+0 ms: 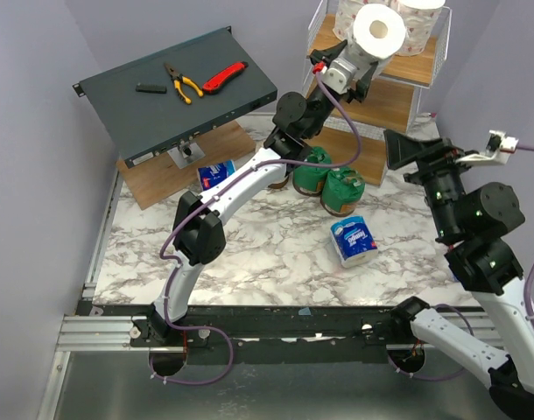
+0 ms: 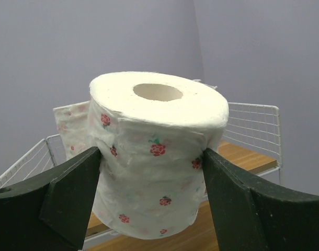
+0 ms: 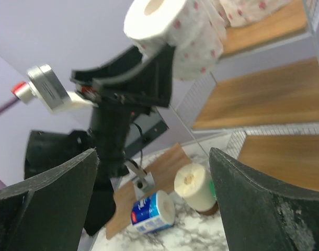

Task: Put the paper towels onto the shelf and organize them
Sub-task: Place the paper towel on the shelf.

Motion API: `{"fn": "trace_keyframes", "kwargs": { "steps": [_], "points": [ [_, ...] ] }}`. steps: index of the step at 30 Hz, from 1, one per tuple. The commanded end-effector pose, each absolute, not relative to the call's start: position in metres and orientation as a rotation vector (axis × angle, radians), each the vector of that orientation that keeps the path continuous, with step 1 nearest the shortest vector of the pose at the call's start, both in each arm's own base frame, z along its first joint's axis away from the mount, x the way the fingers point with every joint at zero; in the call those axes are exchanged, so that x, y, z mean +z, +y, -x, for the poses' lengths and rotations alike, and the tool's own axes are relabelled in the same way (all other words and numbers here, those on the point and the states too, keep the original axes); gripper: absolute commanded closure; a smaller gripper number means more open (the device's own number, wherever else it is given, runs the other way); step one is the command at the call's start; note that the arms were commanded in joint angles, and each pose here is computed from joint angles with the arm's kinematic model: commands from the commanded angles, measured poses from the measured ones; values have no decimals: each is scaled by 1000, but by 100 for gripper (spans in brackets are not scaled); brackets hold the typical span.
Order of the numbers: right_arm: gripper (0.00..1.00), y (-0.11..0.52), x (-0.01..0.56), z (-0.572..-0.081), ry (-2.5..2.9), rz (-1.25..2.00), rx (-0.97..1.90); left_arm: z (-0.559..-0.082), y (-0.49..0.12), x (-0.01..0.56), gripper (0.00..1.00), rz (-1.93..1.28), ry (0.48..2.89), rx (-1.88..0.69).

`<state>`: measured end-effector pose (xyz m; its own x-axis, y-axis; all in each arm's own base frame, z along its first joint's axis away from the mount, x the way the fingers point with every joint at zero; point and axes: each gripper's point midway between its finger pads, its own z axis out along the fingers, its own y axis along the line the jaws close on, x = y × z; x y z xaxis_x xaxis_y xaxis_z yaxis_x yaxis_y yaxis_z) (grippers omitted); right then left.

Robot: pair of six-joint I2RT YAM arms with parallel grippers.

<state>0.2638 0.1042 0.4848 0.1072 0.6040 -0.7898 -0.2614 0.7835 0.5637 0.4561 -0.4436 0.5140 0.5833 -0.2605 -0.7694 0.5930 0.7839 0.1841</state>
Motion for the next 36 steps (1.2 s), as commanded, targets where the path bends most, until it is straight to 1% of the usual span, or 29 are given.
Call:
{"fn": "trace_keyframes", "kwargs": {
  "steps": [1,7,14,23,30,36],
  "points": [
    [11,108,435,-257,1421,-306,659,-459,-419,540,25,-375,822,-498],
    [14,125,361,-251,1613,-269,688,-464,-413,550,25,-336,834,-520],
    [15,136,315,-241,1720,-246,743,-473,-415,545,25,-316,853,-578],
    [15,133,305,-240,1733,-226,712,-475,-419,545,25,-308,848,-617],
    [14,133,299,-240,1740,-225,705,-459,-407,572,17,-305,809,-631],
    [14,128,299,-238,1724,-231,689,-441,-392,580,16,-304,806,-623]
  ]
}}
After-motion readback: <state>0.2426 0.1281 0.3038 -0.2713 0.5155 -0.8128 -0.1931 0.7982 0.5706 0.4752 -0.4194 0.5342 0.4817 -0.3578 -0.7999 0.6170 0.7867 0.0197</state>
